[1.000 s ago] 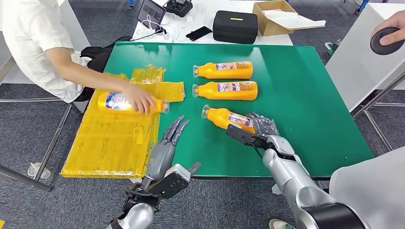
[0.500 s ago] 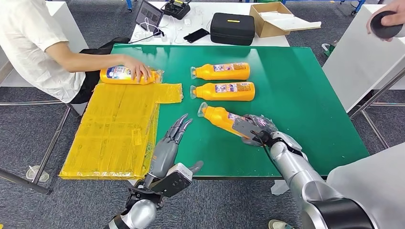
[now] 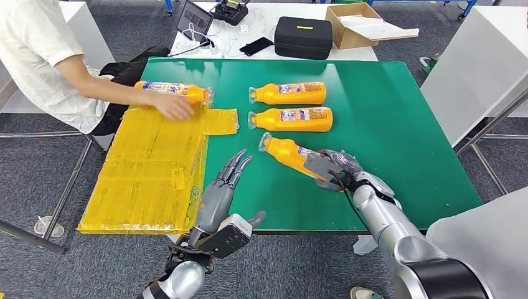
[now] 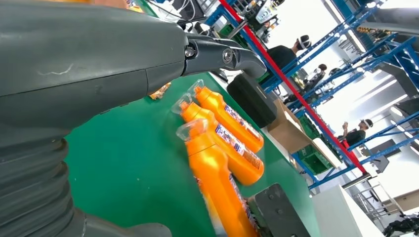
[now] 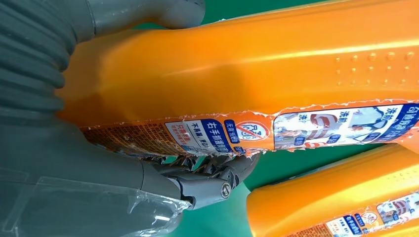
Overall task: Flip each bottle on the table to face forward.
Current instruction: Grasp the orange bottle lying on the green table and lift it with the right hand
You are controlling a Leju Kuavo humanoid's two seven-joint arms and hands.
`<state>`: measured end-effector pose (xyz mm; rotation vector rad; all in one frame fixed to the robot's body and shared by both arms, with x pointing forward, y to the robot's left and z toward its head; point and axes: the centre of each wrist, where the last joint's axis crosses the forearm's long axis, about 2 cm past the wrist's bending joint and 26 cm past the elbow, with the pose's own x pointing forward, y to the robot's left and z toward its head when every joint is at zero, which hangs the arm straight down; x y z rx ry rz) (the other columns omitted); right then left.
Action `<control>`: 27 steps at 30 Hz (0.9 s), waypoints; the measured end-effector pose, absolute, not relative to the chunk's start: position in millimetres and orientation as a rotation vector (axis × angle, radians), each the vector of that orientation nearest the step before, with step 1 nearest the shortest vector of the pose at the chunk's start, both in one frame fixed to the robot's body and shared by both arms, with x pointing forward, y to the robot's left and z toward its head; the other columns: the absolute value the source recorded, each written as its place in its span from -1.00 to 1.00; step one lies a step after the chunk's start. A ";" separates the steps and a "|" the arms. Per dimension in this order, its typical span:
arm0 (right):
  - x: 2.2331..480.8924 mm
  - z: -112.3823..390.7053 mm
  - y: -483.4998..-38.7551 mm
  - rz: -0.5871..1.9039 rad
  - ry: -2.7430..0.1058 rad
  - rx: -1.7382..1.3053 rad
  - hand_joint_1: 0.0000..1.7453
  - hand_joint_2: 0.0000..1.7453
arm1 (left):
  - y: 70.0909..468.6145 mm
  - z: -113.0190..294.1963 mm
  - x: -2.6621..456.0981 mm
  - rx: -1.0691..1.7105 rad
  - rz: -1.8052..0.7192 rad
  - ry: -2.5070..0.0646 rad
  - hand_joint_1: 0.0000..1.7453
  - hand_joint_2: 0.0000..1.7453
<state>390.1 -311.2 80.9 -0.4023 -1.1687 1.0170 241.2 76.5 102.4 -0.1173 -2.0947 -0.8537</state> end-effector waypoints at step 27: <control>307.7 89.3 -221.8 0.443 -1.926 -0.041 1.00 1.00 | 89.7 99.6 220.8 -0.562 0.114 -1.707 -1.00 1.00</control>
